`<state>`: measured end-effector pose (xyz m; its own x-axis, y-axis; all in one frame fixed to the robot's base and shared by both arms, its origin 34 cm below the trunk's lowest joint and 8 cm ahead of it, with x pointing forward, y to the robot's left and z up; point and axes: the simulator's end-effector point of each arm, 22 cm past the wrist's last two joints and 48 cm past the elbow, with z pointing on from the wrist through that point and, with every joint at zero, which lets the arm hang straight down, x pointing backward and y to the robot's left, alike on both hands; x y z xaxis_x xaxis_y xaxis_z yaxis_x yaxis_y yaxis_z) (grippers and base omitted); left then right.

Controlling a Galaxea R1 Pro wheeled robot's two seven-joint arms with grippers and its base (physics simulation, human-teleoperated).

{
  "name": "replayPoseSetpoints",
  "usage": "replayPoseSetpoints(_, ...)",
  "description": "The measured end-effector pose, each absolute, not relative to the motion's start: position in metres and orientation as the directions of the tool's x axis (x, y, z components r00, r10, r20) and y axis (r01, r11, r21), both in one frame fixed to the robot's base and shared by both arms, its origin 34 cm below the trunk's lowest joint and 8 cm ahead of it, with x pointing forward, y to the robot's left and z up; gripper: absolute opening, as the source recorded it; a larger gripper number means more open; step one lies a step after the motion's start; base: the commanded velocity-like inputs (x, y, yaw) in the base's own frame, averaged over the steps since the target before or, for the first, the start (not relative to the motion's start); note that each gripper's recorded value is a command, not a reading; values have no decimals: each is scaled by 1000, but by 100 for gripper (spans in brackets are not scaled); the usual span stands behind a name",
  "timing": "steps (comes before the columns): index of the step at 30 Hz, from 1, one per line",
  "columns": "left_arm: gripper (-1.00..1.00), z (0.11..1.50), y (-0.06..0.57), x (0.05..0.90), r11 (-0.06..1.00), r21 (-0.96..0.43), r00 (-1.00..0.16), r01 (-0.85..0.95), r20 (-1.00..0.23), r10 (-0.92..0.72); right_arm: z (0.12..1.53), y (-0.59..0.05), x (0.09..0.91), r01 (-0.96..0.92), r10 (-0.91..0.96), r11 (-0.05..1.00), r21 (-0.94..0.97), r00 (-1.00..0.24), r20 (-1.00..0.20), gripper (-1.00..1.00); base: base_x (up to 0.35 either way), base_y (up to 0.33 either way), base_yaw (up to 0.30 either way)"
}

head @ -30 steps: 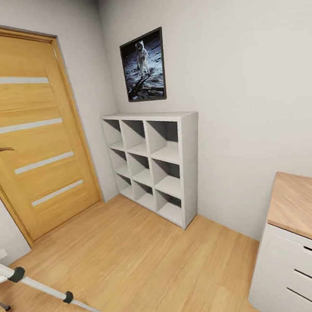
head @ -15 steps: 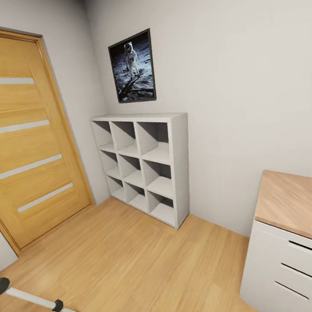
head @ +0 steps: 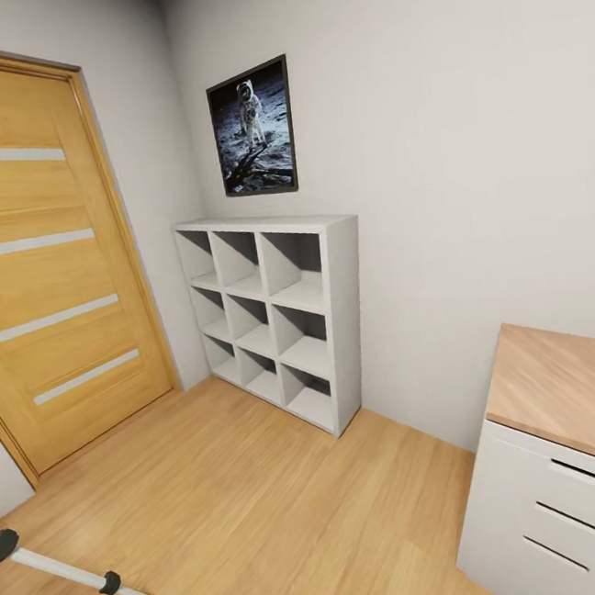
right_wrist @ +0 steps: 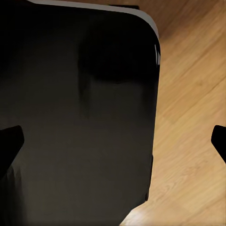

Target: Attach the digital camera to the camera tripod in the bedroom.

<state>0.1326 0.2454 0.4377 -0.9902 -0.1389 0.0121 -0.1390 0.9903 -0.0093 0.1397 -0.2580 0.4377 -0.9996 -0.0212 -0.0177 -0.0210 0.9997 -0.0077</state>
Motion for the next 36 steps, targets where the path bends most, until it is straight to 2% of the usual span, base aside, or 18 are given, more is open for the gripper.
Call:
replayPoseSetpoints(13, 100, 438, 253, 152, 987, -3, -987, -159, -28, -159, 438, -282, 156, -19, -22, 998, -54, -998, -53, 100, 0, 0, 0)
replayPoseSetpoints(18, 100, 447, 260, 234, 985, -23, -973, -171, -155, -173, 447, -293, 234, -15, -31, 997, -80, -979, -201, 100, 0, 0, 0)
replayPoseSetpoints(20, 100, 455, 265, 261, 984, -31, -972, -173, -156, -176, 457, -295, 275, -13, -34, 996, -85, -967, -253, 100, 0, 0, 0)
replayPoseSetpoints(26, 100, 485, 276, 320, 983, -56, -974, -175, -135, -181, 502, -298, 368, -1, -28, 996, -86, -951, -308, 100, 0, 0, 0)
replayPoseSetpoints(36, 100, 602, 252, 534, 961, -217, -917, -170, -322, -235, 654, -292, 594, 38, -1, 998, -59, -837, -548, 100, 0, 0, 0)
